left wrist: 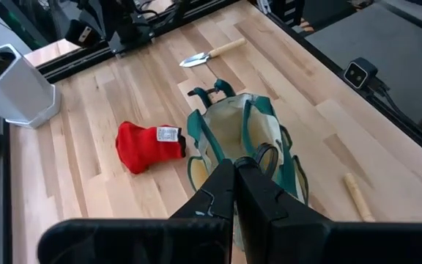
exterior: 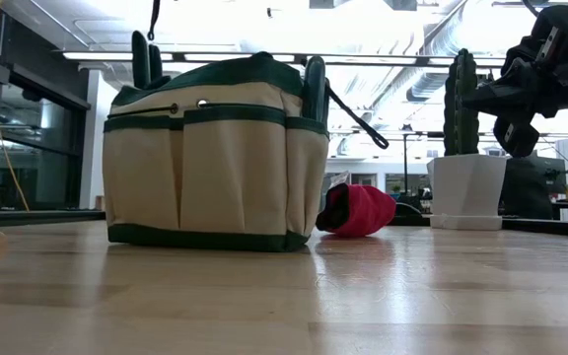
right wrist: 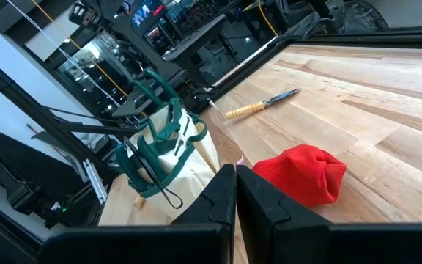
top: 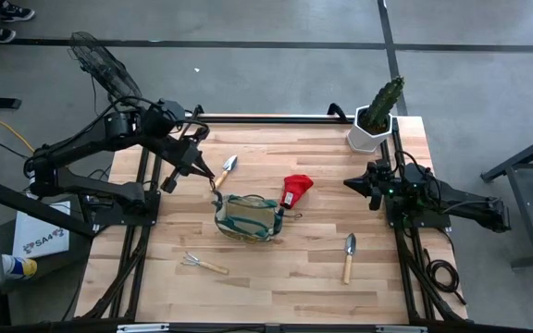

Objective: Pick & Place Garden tools in Gardening bag
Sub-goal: Put the shear green scissors into the gardening bag

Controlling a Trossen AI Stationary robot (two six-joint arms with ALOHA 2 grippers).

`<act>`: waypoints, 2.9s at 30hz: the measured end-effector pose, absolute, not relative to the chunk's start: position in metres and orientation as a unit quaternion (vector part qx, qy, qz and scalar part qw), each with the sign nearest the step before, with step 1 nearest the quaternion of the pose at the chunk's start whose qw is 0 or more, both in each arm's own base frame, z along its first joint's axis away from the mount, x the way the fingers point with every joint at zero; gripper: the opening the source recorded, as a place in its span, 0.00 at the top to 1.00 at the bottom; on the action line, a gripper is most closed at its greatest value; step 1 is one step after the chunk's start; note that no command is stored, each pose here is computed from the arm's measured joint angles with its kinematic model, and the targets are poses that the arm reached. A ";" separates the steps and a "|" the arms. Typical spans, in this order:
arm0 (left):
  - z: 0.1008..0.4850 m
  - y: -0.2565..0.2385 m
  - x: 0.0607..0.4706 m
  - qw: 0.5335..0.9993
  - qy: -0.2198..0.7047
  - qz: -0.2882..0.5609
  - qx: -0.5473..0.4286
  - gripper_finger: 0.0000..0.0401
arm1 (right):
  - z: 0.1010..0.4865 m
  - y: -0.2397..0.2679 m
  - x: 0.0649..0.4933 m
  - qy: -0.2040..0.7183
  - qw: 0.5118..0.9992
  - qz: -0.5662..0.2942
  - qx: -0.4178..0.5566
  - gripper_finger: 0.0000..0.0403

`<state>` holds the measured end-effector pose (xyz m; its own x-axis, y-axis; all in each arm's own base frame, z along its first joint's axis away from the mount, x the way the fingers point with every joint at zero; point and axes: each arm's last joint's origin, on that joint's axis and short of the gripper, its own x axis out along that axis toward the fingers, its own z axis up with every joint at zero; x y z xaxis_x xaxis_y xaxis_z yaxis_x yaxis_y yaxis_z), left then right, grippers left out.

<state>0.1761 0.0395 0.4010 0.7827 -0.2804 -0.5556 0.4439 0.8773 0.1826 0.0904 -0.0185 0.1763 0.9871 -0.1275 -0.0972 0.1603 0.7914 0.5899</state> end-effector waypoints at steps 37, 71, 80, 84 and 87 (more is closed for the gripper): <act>0.376 0.038 0.186 0.935 0.234 -0.255 0.073 1.00 | 0.176 -0.019 0.090 0.026 0.946 -0.076 0.314 0.99; 0.374 0.038 0.180 0.933 0.259 -0.224 0.106 1.00 | 0.176 -0.019 0.090 0.026 0.946 -0.076 0.314 0.99; 0.372 0.040 0.183 0.933 0.270 -0.215 0.103 1.00 | 0.176 -0.019 0.090 0.026 0.946 -0.076 0.314 0.99; 0.362 0.041 0.185 0.933 0.273 -0.212 0.098 1.00 | 0.176 -0.019 0.090 0.026 0.946 -0.076 0.314 0.99; 0.352 0.041 0.186 0.932 0.283 -0.210 0.084 1.00 | 0.176 -0.019 0.090 0.026 0.946 -0.076 0.314 0.99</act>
<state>0.1859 0.0409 0.3519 0.7513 -0.3448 -0.5627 0.4399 0.8972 0.0377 0.0904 -0.0185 0.1763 0.9870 -0.1275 -0.0975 0.1605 0.7914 0.5899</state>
